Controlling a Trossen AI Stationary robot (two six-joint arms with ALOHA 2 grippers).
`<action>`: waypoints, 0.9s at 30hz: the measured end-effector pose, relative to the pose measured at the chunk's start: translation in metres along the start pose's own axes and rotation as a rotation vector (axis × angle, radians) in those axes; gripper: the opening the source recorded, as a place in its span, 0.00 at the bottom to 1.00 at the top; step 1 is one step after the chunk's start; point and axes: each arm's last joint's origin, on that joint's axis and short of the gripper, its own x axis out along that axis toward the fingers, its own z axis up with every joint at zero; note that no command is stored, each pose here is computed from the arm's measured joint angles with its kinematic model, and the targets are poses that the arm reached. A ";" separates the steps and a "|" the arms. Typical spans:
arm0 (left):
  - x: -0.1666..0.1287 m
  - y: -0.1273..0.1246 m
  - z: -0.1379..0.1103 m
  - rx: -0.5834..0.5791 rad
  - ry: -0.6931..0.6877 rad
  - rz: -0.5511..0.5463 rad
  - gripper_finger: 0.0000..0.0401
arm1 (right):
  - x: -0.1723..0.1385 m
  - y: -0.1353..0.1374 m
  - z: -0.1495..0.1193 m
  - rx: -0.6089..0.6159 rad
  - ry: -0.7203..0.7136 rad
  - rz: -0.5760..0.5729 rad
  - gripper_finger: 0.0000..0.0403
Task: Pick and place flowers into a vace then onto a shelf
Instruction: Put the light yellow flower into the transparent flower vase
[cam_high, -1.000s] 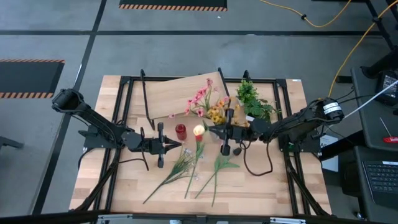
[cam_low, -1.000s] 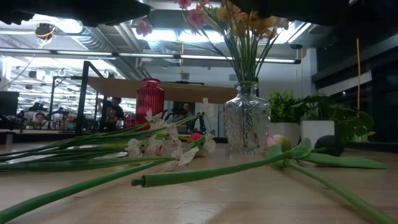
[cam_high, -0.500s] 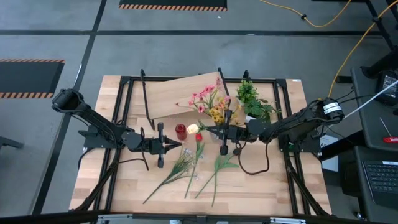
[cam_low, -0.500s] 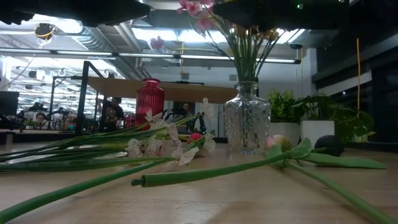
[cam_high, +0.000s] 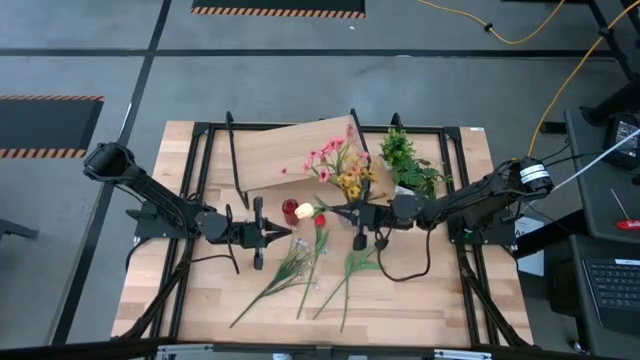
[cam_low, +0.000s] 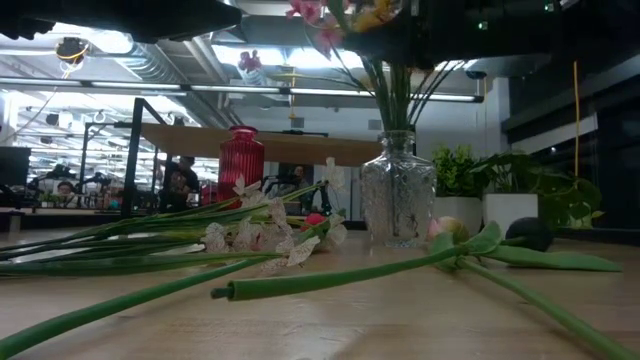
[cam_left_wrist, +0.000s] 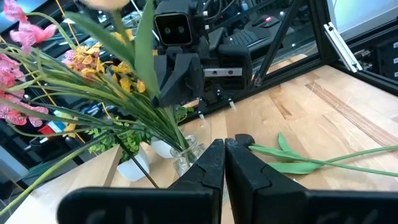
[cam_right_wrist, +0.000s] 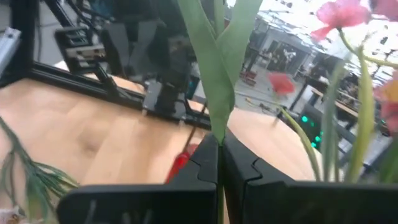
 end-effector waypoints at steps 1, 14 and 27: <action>0.000 0.000 0.000 0.000 0.000 0.000 0.02 | 0.000 0.000 -0.001 0.006 0.013 -0.009 0.00; 0.000 0.000 0.000 0.000 0.000 0.000 0.02 | 0.000 0.001 -0.005 0.068 0.054 -0.009 0.00; 0.000 0.000 0.000 0.000 0.000 0.000 0.02 | -0.002 0.002 -0.004 0.094 0.078 -0.095 0.00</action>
